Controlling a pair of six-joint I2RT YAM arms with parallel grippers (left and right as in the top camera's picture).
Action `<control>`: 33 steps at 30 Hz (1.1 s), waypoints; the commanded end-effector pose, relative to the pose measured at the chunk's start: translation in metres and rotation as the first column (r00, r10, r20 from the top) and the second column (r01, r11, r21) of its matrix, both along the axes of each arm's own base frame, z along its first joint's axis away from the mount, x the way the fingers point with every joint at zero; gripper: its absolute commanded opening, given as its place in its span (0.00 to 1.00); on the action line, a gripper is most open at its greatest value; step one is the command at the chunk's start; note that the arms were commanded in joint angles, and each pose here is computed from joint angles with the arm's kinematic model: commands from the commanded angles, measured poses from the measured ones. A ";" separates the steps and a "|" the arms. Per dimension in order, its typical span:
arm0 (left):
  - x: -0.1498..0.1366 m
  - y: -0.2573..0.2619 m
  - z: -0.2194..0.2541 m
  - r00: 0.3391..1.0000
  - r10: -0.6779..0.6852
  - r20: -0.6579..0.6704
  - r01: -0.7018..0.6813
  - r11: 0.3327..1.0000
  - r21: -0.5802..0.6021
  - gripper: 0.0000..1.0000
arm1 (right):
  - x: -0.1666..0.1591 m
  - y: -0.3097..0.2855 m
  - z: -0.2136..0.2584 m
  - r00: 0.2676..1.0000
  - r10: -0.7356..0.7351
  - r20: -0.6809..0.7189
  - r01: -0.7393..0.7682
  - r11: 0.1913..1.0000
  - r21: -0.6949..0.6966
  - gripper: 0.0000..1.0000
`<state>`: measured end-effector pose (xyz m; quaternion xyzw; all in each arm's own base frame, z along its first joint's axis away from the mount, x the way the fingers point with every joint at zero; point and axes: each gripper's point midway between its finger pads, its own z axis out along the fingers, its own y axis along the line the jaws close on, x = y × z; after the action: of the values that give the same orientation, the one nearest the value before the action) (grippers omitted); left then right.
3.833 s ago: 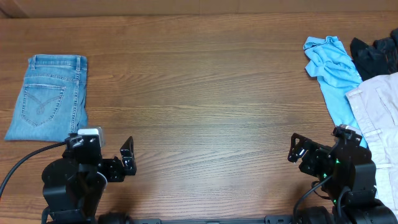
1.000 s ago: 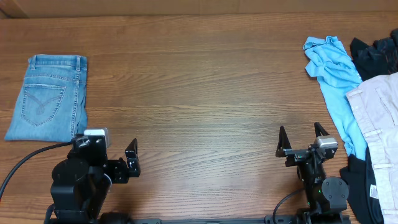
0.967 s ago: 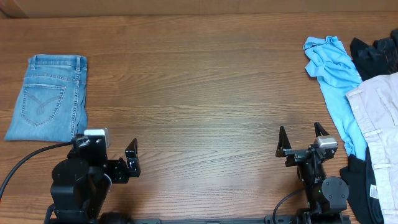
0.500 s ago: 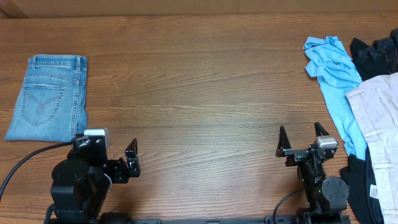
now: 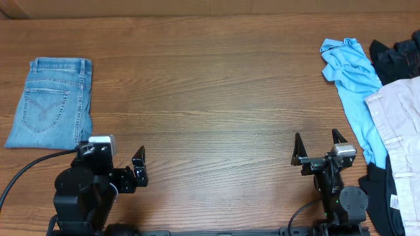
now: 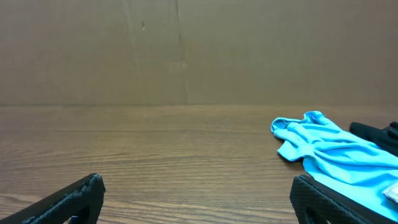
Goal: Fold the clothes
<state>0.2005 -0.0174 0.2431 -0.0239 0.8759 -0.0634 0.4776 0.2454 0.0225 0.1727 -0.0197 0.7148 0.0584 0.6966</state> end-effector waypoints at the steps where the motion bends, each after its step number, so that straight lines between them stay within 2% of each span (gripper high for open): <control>1: -0.003 0.001 0.003 1.000 0.008 0.017 -0.008 1.000 -0.002 1.00 | 0.000 -0.001 -0.002 1.000 -0.008 0.003 0.008 1.000 -0.004 1.00; 5: -0.010 0.003 -0.001 0.999 0.010 0.035 -0.011 1.000 0.016 1.00 | 0.000 -0.001 -0.002 1.000 -0.008 0.003 0.008 1.000 -0.004 1.00; 11: -0.017 0.008 -0.045 0.999 0.028 0.045 -0.030 0.999 0.040 1.00 | 0.000 -0.001 -0.002 1.000 -0.008 0.003 0.008 1.000 -0.004 1.00; 22: 0.026 -0.003 -0.089 0.946 -0.009 0.324 0.010 1.000 -0.001 1.00 | 0.000 -0.001 -0.002 1.000 -0.007 0.002 0.007 1.000 -0.004 1.00; 28: 0.045 -0.010 -0.063 0.826 -0.081 0.558 0.032 0.995 0.097 1.00 | 0.000 -0.001 -0.002 1.000 -0.008 0.002 0.008 1.000 -0.004 1.00; 31: 0.045 -0.011 -0.062 0.818 -0.107 0.565 0.035 0.990 0.136 1.00 | 0.000 -0.001 -0.002 1.000 -0.008 0.003 0.008 1.000 -0.004 1.00; 33: 0.044 -0.011 -0.078 0.852 -0.108 0.512 0.043 0.990 0.136 1.00 | 0.000 -0.001 -0.002 1.000 -0.008 0.003 0.008 1.000 -0.004 1.00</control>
<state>0.2456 -0.0236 0.1810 0.0290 0.7022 -0.0460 0.7098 0.2454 0.0225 0.1727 -0.0197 0.7148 0.0584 0.6966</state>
